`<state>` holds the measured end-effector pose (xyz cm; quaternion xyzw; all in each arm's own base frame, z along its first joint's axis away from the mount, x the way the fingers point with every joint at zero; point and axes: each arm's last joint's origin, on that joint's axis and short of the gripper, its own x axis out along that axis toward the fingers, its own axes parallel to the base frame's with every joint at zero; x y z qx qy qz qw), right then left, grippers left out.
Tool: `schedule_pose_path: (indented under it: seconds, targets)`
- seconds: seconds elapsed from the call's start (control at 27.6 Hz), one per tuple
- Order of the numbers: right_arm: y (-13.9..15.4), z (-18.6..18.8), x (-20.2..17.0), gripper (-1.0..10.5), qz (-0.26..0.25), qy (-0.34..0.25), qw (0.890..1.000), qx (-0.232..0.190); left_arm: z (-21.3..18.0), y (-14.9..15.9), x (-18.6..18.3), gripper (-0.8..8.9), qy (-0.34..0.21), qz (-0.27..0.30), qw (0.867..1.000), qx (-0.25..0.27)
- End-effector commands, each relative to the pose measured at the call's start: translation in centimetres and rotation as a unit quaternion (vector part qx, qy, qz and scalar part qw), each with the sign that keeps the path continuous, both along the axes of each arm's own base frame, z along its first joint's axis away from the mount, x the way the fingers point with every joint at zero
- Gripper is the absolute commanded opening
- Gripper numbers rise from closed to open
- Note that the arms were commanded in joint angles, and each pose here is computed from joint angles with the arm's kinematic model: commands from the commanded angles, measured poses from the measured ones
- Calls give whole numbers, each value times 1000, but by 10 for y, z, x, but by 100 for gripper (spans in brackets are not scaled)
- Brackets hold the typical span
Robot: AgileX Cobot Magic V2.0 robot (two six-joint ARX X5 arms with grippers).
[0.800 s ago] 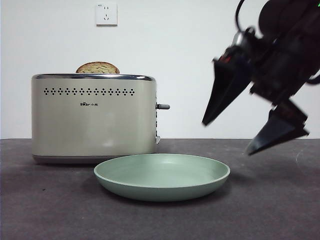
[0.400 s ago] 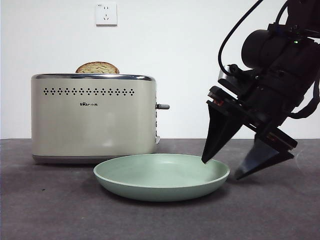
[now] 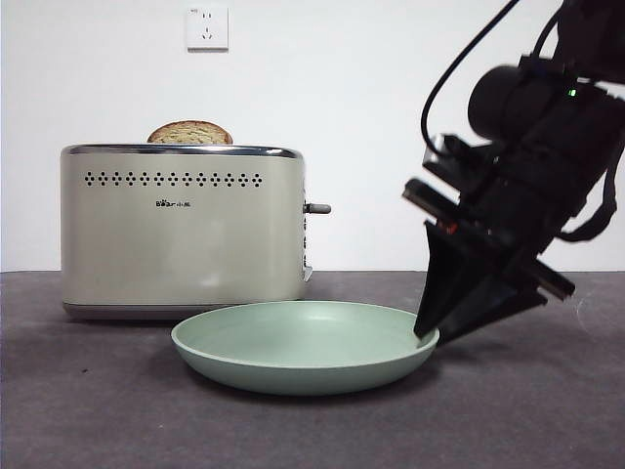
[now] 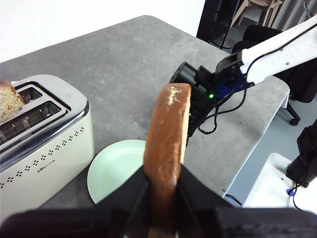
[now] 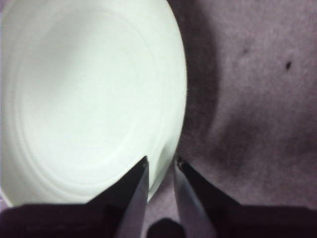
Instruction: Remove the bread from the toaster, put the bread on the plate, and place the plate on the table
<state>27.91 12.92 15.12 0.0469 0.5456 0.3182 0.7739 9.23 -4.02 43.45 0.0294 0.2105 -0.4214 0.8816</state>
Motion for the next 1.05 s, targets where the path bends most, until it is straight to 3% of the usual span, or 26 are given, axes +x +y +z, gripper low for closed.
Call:
schedule_pose_path:
  seconds: [0.04,0.4,0.65,0.87,1.05]
  targets:
    - [2,-9,2,-13,-2,12,1000,-5,1,0,-2,-8,0,-2,1000,-6]
    - [3,2,0,-13,-5,-7,1000,8,-1,-4,7,-8,24,-26,999,-19]
    - [-4,54,-16,-13,-19,-66,997,43,-9,-22,32,-9,85,-95,991,-38]
    - [-20,113,-53,-13,-29,-132,987,81,-26,-55,81,-9,136,-144,979,-50]
    - [-29,133,-75,-13,-31,-151,984,89,-63,-103,133,-9,203,-173,963,-39]
